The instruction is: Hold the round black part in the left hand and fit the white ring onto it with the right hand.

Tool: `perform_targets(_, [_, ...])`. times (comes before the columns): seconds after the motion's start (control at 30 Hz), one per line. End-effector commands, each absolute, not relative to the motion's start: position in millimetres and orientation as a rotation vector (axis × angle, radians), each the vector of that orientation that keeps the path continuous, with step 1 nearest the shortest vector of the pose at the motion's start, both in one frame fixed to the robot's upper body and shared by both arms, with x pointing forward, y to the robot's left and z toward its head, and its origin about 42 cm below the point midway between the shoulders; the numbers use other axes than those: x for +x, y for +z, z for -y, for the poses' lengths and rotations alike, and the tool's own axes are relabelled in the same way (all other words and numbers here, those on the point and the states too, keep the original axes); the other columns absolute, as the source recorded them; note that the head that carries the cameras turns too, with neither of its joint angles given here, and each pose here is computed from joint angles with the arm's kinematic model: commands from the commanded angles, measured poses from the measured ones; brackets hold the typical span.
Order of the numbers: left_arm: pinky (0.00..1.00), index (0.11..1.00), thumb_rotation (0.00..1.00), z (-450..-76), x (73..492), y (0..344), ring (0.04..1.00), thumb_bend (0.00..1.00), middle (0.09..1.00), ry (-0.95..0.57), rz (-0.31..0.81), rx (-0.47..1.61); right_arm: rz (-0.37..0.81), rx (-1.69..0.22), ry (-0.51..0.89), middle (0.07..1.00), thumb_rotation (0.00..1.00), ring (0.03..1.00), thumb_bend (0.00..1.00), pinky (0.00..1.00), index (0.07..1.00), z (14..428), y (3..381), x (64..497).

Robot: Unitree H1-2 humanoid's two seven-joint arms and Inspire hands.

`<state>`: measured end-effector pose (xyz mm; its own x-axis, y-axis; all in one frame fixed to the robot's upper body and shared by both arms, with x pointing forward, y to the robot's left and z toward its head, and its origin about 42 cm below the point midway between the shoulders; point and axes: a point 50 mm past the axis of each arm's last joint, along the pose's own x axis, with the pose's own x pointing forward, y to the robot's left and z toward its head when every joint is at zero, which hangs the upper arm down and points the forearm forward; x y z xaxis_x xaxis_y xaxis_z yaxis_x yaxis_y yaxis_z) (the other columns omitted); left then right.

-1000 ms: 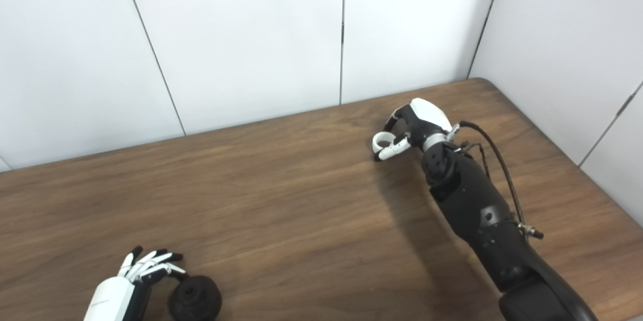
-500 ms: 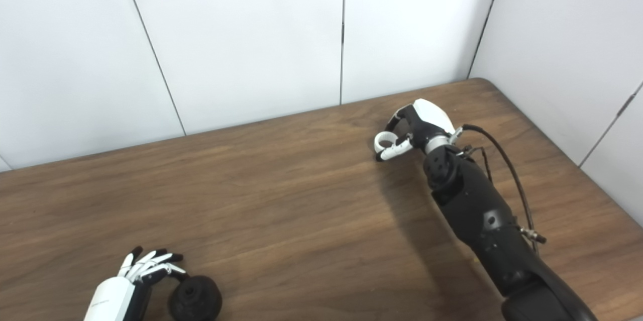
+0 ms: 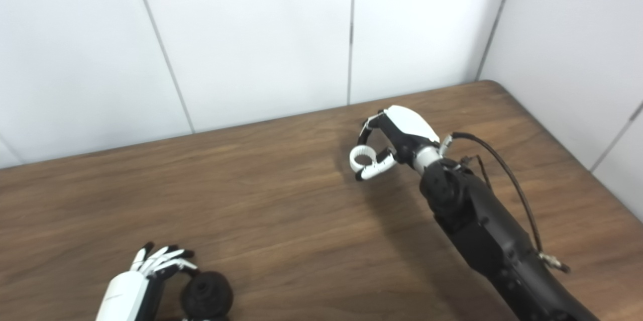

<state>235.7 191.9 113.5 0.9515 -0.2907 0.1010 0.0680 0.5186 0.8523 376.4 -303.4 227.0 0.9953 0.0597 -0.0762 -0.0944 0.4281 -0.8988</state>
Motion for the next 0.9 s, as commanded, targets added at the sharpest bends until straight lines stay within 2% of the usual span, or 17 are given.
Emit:
perform_targets(0.0, [1.0,0.483,0.05,-187.4,234.7,115.5,0.873,0.52,0.78,-0.234,0.249,1.04,0.043,-1.139,0.119,0.836,0.14,0.967,0.52,0.99,0.485,292.9,246.1,369.2])
perform_targets(0.3, [1.0,0.483,0.05,-171.8,235.6,115.4,0.877,0.52,0.782,-0.229,0.251,1.038,0.159,-1.106,0.305,0.83,0.14,0.967,0.52,1.0,0.484,242.1,247.4,322.8])
perform_targets(0.63, [1.0,0.483,0.05,-158.5,238.6,117.3,0.881,0.52,0.782,-0.226,0.252,1.052,0.284,-1.032,0.424,0.83,0.14,0.972,0.52,1.0,0.484,203.5,256.6,296.9])
perform_targets(0.87, [1.0,0.483,0.06,-150.1,241.5,118.3,0.885,0.52,0.787,-0.228,0.251,1.063,0.327,-0.997,0.491,0.836,0.14,0.978,0.52,1.0,0.484,186.5,264.7,288.2])
